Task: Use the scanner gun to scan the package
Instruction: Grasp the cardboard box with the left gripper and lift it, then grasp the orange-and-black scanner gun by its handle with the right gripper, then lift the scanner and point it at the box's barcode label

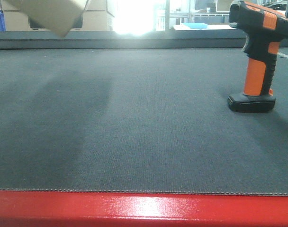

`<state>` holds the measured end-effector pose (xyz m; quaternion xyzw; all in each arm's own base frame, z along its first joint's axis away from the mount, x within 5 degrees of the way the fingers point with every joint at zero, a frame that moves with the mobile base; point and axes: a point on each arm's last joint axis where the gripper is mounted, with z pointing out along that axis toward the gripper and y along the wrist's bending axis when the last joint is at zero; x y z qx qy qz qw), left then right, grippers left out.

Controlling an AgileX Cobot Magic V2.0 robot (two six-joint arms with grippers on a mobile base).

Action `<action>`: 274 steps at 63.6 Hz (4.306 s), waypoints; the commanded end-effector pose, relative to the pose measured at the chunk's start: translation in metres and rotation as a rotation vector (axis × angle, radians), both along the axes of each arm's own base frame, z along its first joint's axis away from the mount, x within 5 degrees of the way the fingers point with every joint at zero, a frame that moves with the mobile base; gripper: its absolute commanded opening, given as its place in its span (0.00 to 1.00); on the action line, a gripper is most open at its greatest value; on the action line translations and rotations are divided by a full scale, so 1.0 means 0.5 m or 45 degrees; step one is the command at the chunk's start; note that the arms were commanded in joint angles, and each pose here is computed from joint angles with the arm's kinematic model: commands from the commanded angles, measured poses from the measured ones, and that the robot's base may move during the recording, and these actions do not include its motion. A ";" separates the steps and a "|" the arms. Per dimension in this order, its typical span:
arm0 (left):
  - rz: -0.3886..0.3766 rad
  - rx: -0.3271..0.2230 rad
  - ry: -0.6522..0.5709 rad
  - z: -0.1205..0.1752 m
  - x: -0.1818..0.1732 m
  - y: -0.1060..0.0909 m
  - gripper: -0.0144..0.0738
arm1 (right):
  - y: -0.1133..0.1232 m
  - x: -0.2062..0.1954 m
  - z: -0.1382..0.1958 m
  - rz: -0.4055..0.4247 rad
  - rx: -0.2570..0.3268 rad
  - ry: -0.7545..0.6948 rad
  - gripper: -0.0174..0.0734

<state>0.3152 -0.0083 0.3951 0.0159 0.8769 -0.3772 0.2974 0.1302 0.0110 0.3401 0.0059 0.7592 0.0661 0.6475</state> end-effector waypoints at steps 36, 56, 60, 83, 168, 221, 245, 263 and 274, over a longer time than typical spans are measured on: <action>0.024 0.004 0.184 -0.090 -0.016 0.014 0.04 | 0.010 0.016 -0.127 0.021 -0.006 -0.050 0.81; 0.021 0.004 0.184 -0.090 -0.016 0.013 0.04 | 0.034 0.094 -0.199 0.035 -0.022 -0.036 0.81; 0.021 0.004 0.184 -0.090 -0.016 0.013 0.04 | 0.040 0.112 -0.210 0.037 -0.028 -0.052 0.81; 0.021 0.023 0.188 -0.092 -0.017 0.015 0.04 | 0.033 0.190 -0.288 -0.136 0.001 -0.031 0.81; 0.020 0.052 0.194 -0.095 -0.018 0.017 0.04 | 0.067 0.356 -0.278 -0.237 0.118 -0.021 0.81; 0.019 0.105 0.205 -0.101 -0.019 0.022 0.04 | 0.061 0.356 -0.281 -0.287 0.152 -0.009 0.01; 0.019 0.102 0.204 -0.101 -0.019 0.021 0.04 | 0.059 0.348 -0.252 -0.280 0.173 -0.056 0.02; 0.019 0.105 0.205 -0.101 -0.019 0.022 0.04 | 0.086 0.351 -0.148 -0.053 -0.131 -0.004 0.02; 0.018 0.134 0.211 -0.104 -0.020 0.024 0.04 | 0.105 0.374 -0.093 0.078 -0.314 0.034 0.02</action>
